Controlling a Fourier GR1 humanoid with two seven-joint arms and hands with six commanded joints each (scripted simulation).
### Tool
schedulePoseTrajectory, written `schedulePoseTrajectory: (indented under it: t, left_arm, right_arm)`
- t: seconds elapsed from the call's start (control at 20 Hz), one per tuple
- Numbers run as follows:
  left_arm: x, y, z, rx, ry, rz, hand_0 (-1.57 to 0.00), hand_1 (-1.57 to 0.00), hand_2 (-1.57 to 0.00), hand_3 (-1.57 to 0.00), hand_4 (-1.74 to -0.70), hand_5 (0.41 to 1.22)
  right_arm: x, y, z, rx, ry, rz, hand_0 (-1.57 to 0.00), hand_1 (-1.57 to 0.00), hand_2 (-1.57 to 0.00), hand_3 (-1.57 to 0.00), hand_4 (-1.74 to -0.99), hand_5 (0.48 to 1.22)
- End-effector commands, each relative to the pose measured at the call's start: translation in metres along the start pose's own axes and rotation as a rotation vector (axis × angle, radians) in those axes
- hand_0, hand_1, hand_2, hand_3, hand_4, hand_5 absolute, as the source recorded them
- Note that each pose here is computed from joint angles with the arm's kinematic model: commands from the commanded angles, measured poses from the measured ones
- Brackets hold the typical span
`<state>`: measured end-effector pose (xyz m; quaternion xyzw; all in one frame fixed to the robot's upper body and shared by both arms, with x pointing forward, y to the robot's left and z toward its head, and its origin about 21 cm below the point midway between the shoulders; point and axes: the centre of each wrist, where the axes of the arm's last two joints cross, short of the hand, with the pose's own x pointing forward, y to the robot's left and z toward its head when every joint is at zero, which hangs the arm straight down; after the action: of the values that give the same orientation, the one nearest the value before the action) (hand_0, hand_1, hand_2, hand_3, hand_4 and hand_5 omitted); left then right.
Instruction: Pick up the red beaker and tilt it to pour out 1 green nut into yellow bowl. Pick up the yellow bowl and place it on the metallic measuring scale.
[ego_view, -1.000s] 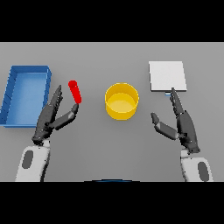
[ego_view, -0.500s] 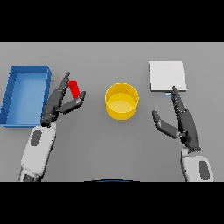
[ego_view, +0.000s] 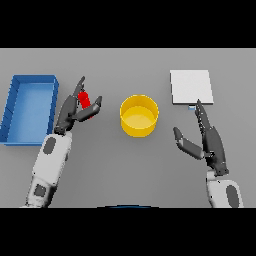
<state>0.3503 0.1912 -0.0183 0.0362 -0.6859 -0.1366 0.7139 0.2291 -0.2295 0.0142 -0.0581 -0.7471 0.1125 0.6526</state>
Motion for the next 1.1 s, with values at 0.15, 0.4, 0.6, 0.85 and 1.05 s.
schedulePoseTrajectory:
  t: [0.15, 0.4, 0.6, 0.85, 1.05]
  left_arm:
    - [-0.008, -0.006, -0.010, 0.027, -0.015, 0.078, 0.00, -0.01, -0.05, -0.04, -1.33, 0.738]
    - [-0.009, -0.019, -0.017, 0.088, -0.017, 0.047, -0.76, -0.78, -0.84, -0.88, -1.52, 0.999]
    - [-0.008, -0.023, -0.019, 0.067, -0.056, 0.003, -1.24, -1.25, -1.27, -1.15, -1.64, 1.130]
    - [-0.005, -0.021, -0.016, 0.059, -0.074, 0.068, -1.46, -1.47, -1.47, -1.43, -1.61, 1.165]
    - [0.015, -0.014, -0.019, 0.048, -0.137, 0.155, -1.53, -1.53, -1.53, -1.52, -1.69, 1.140]
  right_arm:
    - [-0.002, -0.006, -0.002, -0.008, 0.000, -0.012, 0.00, 0.00, 0.00, 0.00, -1.244, 0.644]
    - [-0.001, -0.007, 0.000, -0.011, -0.002, -0.013, 0.00, 0.00, 0.00, 0.00, -1.239, 0.648]
    - [-0.003, -0.008, 0.000, -0.013, -0.006, -0.002, 0.00, 0.00, 0.00, 0.00, -1.242, 0.650]
    - [-0.002, -0.003, -0.002, -0.005, -0.009, -0.014, 0.00, 0.00, 0.00, 0.00, -1.245, 0.642]
    - [-0.002, -0.004, -0.001, -0.006, -0.025, -0.008, 0.00, 0.00, 0.00, 0.00, -1.236, 0.644]
